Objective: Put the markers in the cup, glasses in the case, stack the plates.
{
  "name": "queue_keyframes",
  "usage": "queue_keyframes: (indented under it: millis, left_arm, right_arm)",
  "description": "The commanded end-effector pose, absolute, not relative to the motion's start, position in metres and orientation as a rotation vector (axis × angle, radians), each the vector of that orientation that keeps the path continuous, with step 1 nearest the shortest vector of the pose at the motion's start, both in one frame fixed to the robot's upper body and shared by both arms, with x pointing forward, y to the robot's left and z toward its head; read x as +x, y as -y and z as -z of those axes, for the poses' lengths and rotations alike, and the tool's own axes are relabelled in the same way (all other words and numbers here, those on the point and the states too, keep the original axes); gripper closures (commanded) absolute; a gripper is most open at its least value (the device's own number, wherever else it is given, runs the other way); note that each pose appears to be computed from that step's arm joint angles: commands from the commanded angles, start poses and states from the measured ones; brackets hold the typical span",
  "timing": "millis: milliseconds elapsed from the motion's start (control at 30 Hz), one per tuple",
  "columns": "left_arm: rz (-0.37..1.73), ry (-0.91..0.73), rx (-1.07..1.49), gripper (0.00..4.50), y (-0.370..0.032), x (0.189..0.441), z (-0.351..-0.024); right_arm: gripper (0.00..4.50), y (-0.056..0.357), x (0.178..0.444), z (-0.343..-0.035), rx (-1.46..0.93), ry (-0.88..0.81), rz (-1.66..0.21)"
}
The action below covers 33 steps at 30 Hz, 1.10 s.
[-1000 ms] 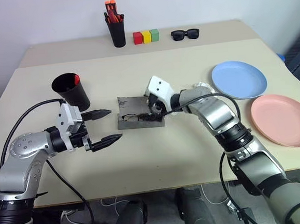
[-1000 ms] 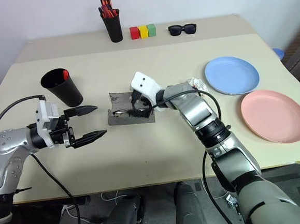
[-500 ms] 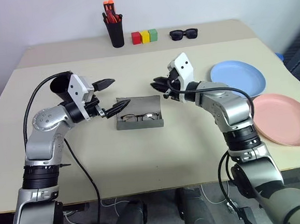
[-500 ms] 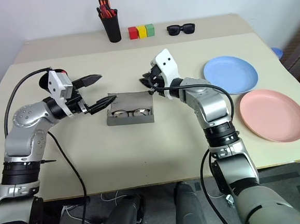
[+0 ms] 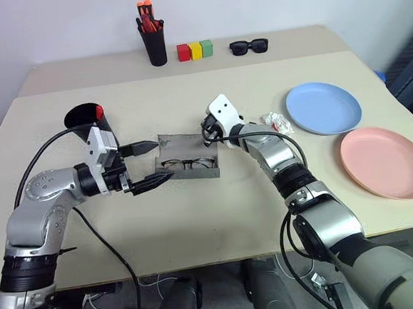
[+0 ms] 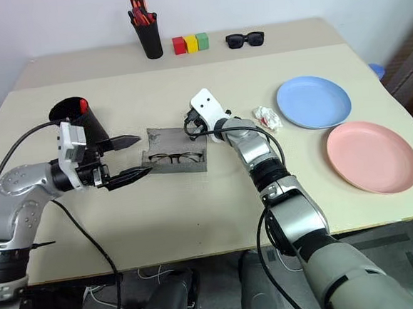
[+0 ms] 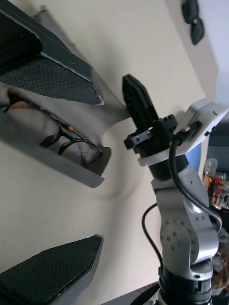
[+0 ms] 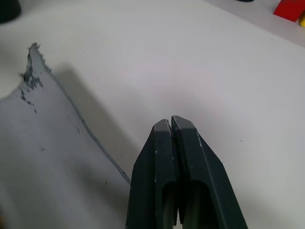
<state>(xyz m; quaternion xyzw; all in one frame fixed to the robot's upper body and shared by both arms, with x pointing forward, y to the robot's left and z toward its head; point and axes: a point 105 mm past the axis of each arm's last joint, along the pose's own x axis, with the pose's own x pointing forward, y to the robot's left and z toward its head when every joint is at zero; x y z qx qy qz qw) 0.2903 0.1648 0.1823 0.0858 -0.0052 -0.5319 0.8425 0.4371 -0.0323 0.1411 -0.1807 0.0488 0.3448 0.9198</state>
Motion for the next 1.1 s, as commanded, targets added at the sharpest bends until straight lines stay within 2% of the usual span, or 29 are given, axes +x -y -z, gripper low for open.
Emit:
queue_keyframes:
  millis: [33,167,400,500,767,1100]
  left_arm:
    - [1.111,0.059,0.2,0.0,-0.166,0.285,-0.196]
    - [1.102,0.062,0.199,0.0,-0.165,0.285,-0.195]
    - [1.104,0.068,0.2,0.0,-0.162,0.287,-0.193]
    - [1.105,0.07,0.201,0.0,-0.162,0.288,-0.194]
    - [1.105,0.068,0.211,0.0,-0.162,0.287,-0.193]
    - [1.12,0.069,0.2,0.0,-0.158,0.286,-0.192]
  right_arm:
    - [4.48,0.025,0.437,-0.164,-0.411,-0.023,-0.757]
    - [4.48,0.022,0.423,-0.162,-0.447,-0.019,-0.877]
    - [4.48,0.036,0.432,-0.186,-0.401,0.028,-0.801]
    - [4.48,0.037,0.427,-0.181,-0.48,0.029,-0.856]
    - [4.48,0.058,0.446,-0.179,-0.601,0.031,-0.719]
    - [4.48,0.045,0.435,-0.156,-0.621,0.008,-0.832]
